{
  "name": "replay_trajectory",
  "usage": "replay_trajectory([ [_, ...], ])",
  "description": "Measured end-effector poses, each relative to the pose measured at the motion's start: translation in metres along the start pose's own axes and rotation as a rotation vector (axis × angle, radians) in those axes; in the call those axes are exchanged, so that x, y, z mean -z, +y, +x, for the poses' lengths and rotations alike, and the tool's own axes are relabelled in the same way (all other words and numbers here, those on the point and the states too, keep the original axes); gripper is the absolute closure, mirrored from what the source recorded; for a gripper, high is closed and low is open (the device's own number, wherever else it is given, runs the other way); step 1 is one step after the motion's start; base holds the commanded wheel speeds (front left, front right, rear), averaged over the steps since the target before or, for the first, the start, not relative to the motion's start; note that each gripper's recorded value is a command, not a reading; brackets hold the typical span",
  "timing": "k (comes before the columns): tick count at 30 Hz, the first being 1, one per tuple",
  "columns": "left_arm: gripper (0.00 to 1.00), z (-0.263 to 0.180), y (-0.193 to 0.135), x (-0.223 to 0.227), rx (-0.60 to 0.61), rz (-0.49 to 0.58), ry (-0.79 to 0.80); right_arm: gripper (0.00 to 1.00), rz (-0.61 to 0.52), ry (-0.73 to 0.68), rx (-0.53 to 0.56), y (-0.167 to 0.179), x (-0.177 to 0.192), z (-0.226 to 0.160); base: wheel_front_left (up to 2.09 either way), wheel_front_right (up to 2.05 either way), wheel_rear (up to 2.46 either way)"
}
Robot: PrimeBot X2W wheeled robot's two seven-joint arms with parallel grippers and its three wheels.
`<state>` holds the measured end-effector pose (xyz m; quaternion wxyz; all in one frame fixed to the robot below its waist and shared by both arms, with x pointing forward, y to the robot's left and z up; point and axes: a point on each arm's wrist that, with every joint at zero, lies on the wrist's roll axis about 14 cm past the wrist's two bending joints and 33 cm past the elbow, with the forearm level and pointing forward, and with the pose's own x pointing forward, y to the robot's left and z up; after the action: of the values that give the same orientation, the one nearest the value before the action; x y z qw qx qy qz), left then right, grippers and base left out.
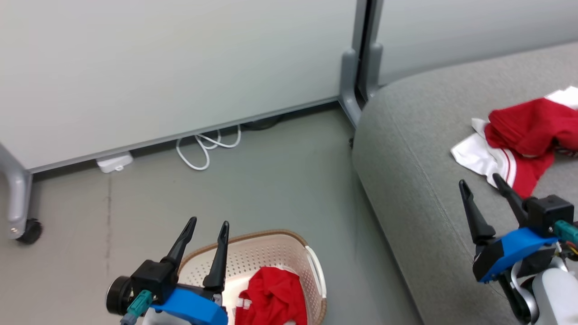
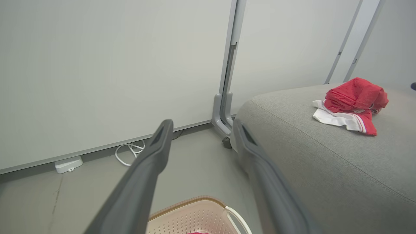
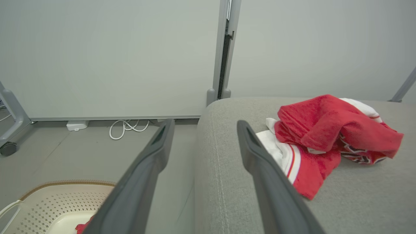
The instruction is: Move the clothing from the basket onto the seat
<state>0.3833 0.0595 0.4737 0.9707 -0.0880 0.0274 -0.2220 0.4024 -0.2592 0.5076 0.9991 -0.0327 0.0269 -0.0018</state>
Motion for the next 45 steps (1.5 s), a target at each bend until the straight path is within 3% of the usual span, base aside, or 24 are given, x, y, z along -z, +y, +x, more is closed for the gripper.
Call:
replay_trajectory([
  [18, 0.0, -0.083, 0.077, -0.009, -0.33, -0.005, -0.046, 0.0, 0.089, -0.074, -0.18, 0.1, -0.022, -0.023, 0.0, 0.0, 0.0],
  [26, 0.0, -0.101, 0.093, -0.007, -0.4, -0.012, -0.048, 0.0, 0.1, -0.062, -0.188, 0.109, -0.018, -0.028, 0.0, 0.0, 0.0],
  [45, 0.0, -0.093, 0.086, -0.001, -0.382, -0.011, -0.028, 0.0, 0.126, -0.04, -0.153, 0.103, -0.009, -0.033, 0.0, 0.0, 0.0],
])
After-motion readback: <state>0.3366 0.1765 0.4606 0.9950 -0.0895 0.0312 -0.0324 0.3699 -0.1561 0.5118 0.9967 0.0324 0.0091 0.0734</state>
